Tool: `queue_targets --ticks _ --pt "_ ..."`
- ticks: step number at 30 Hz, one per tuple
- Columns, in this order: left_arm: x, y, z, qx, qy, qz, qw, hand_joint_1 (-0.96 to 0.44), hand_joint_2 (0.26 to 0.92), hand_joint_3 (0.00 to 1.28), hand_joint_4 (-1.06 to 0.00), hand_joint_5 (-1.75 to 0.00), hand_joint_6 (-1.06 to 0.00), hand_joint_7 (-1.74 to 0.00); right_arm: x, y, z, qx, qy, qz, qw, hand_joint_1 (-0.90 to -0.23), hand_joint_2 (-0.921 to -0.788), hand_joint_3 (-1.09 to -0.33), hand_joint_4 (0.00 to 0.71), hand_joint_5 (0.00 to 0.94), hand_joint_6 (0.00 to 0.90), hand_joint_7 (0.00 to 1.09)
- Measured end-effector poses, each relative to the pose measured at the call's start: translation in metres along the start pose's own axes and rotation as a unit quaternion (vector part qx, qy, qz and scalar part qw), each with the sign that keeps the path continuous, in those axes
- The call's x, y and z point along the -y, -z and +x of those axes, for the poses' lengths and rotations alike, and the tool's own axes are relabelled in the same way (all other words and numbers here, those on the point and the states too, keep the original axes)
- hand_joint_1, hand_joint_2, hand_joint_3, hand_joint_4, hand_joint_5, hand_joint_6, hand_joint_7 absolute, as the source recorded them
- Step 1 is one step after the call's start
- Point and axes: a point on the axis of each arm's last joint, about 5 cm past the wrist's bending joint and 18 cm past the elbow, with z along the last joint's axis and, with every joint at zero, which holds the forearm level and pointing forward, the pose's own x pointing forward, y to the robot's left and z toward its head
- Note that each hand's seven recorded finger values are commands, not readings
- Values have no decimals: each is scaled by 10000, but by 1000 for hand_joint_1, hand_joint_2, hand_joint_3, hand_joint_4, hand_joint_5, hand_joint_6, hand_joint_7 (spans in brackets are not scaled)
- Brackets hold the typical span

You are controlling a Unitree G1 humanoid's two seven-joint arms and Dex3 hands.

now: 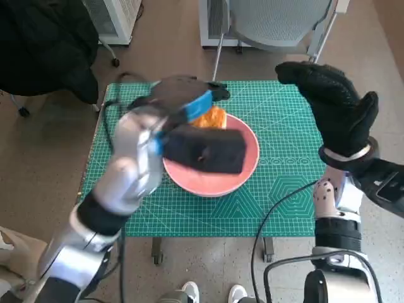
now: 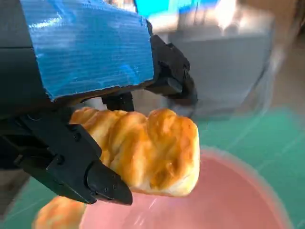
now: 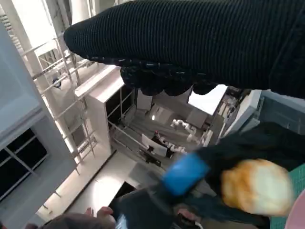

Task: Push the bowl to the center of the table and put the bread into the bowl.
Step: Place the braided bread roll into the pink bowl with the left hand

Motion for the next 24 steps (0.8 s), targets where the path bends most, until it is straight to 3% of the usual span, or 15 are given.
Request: queue_targets --ticks 6,8,11,12,14,15,18,21,24 --pt "64 -103 258 -517 866 347 9943 362 726 772 -315 -1743 -460 -59 6 -16 11 39 -16 -34 10000 -679 -921 -933 366 1 382 219" --pt "92 -126 331 -677 1082 379 9911 350 821 597 -309 -1693 -471 -42 10 -25 17 56 -27 -54 10000 -681 -921 -934 368 1 383 223" --pt "130 -157 418 -875 1370 453 9857 345 888 418 -364 -1592 -464 -25 21 -44 21 75 -29 -101 9999 -686 -921 -938 369 2 383 228" --pt "143 -166 444 -922 1465 485 9837 261 856 374 -300 -1394 -440 -20 26 -53 20 75 -23 -130 9999 -688 -921 -943 370 2 383 230" --pt "140 -160 421 -656 1443 241 9871 73 799 231 -175 -671 -374 -10 30 -69 10 39 -28 -203 9998 -692 -921 -962 372 3 382 237" --pt "132 -146 396 -519 1354 114 9894 54 803 198 -119 -441 -349 -6 34 -71 0 24 -17 -213 9998 -694 -921 -972 374 4 382 241" --pt "132 -130 323 -111 1133 -212 9933 93 844 202 -49 -190 -309 -2 43 -79 -10 17 21 -238 9997 -698 -921 -986 376 4 381 249" --pt "143 -123 239 289 836 -412 9952 215 819 477 -21 -50 -258 -4 46 -85 -12 11 59 -262 9996 -701 -921 -995 378 5 379 257" --pt "161 -94 161 543 581 -371 9961 250 791 586 -13 -21 -236 -2 42 -81 -41 -63 103 -285 9995 -702 -921 -996 378 4 377 261"
